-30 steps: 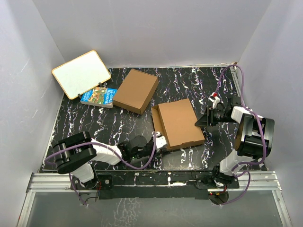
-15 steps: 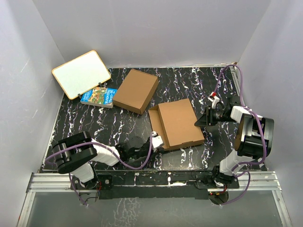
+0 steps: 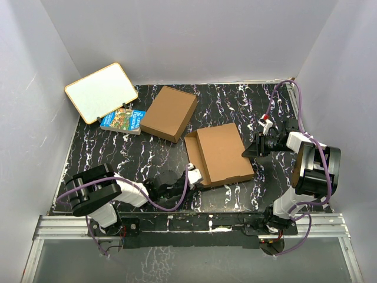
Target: Fold the paper box
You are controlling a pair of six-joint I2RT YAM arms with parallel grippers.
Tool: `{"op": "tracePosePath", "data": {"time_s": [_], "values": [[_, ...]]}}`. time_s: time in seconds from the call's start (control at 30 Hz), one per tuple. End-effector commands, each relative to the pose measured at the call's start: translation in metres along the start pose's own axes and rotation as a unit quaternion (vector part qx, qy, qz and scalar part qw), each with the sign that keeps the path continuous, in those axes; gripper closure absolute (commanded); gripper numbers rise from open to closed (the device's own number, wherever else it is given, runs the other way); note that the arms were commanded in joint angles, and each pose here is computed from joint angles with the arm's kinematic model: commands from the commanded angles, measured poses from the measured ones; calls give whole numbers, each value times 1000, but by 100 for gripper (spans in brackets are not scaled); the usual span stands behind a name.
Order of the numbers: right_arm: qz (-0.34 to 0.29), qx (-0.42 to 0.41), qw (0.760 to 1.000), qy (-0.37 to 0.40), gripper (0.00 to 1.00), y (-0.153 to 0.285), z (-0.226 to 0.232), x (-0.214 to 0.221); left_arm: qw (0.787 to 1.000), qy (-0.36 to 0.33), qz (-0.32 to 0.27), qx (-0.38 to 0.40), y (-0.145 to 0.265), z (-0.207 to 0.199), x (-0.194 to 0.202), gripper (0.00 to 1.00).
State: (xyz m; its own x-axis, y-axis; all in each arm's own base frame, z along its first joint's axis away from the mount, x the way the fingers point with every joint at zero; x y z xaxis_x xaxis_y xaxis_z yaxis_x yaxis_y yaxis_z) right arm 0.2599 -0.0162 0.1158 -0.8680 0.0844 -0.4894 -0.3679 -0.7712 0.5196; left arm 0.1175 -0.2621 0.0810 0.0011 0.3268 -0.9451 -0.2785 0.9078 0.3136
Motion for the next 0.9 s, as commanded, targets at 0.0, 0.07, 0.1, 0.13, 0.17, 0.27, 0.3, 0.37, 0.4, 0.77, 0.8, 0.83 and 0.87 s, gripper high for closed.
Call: {"op": "tracePosePath", "data": {"time_s": [0.0, 0.07, 0.1, 0.13, 0.17, 0.27, 0.3, 0.37, 0.4, 0.77, 0.8, 0.83, 0.87], "values": [[-1, 67, 996, 52, 62, 1, -16, -11, 1000, 5, -6, -5, 0, 2, -3, 100], [0, 66, 997, 51, 62, 0, -16, -10, 1000, 6, -2, -7, -2, 3, -4, 100], [0, 66, 996, 52, 62, 0, -16, -11, 1000, 6, -1, -8, -2, 4, -5, 100], [0, 66, 996, 52, 62, 0, -16, -11, 1000, 6, 0, -9, -2, 4, -6, 100], [0, 66, 997, 52, 62, 0, -16, -11, 1000, 7, 1, -11, -3, 5, -6, 100], [1, 65, 997, 52, 62, 0, -15, -11, 1000, 10, 10, -15, -4, 6, -7, 100], [1, 64, 997, 52, 62, 0, -15, -10, 1000, 10, 12, -14, -4, 6, -8, 100], [1, 64, 997, 53, 62, 0, -15, -10, 1000, 9, 12, -15, -4, 7, -10, 100], [2, 64, 997, 53, 62, 0, -15, -10, 1000, 8, 12, -16, -5, 7, -12, 100], [4, 59, 997, 56, 62, -1, -14, -10, 999, -5, 45, -29, -8, 13, -22, 100], [4, 59, 997, 56, 62, -1, -14, -10, 998, -9, 51, -33, -8, 15, -23, 100], [4, 58, 997, 57, 62, -1, -14, -10, 998, -12, 56, -36, -8, 16, -25, 100], [5, 57, 997, 58, 62, -2, -13, -10, 997, -17, 61, -37, -8, 17, -27, 100]]}}
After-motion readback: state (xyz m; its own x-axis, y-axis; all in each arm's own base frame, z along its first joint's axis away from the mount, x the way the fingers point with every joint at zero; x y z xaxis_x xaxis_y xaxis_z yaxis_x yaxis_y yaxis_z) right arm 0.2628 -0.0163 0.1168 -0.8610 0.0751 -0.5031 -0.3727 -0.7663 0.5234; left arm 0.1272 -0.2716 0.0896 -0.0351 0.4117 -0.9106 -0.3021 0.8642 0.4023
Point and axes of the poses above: each gripper's point midway between its finger pads, its own y axis back along the fingers, its own z axis along the line the jaws close on, x = y × z, the point moved 10 cm from there along y, back along the fingers, and after that the axes turned 7 degrees about -y, right-handed, at the moved point
